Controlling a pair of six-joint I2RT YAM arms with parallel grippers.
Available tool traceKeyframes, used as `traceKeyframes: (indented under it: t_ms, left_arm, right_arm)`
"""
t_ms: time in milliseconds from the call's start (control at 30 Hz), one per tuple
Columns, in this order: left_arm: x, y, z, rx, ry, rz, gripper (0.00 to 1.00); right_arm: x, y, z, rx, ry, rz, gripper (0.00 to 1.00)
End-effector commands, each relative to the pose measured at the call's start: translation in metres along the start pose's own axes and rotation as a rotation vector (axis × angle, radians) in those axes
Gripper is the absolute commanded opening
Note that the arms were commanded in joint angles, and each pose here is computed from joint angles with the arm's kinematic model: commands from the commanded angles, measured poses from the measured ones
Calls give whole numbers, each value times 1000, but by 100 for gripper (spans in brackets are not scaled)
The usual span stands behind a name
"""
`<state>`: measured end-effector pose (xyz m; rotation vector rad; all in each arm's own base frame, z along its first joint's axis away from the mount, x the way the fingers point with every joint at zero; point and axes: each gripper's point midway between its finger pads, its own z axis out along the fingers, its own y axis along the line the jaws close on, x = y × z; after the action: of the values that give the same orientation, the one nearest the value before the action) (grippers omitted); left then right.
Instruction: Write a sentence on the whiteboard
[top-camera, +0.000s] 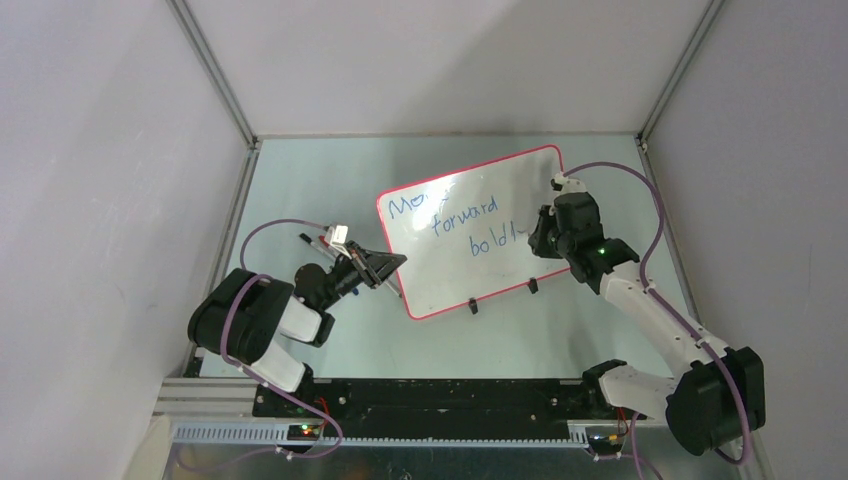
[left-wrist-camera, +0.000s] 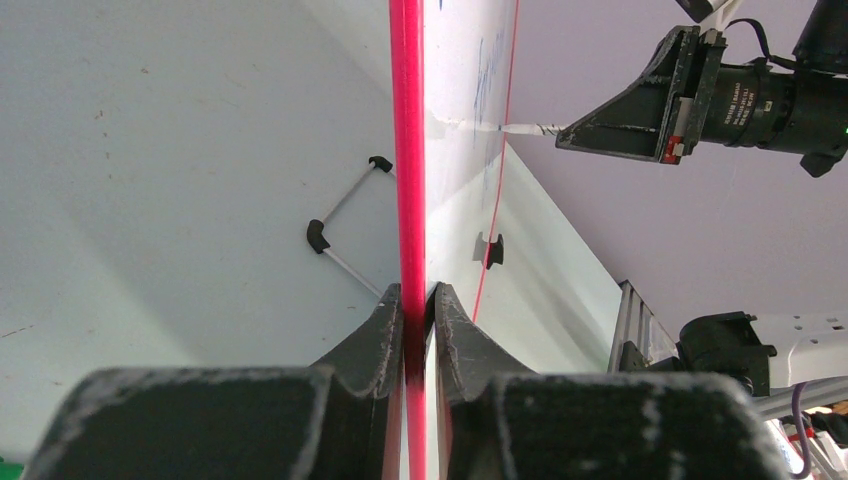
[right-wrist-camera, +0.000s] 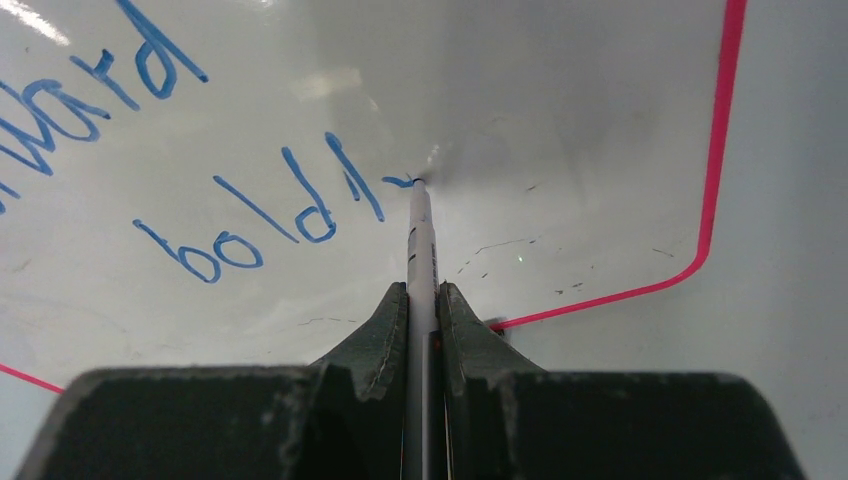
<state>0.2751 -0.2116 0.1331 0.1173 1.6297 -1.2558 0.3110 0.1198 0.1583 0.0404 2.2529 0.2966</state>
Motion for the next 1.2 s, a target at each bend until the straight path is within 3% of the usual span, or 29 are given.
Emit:
traceKeyframes:
  t_ms: [0,800,1167]
  left_arm:
    - [-9,1,2,0,-36,84,0]
    - [-8,1,2,2,-36,84,0]
    - [-9,1,2,1,-36,86,0]
  right_arm:
    - [-17,-4,2,25,-40,30,0]
    - [-41,9,3,-24,-70,36,0]
    - [-25,-1,5,17,-21,36,0]
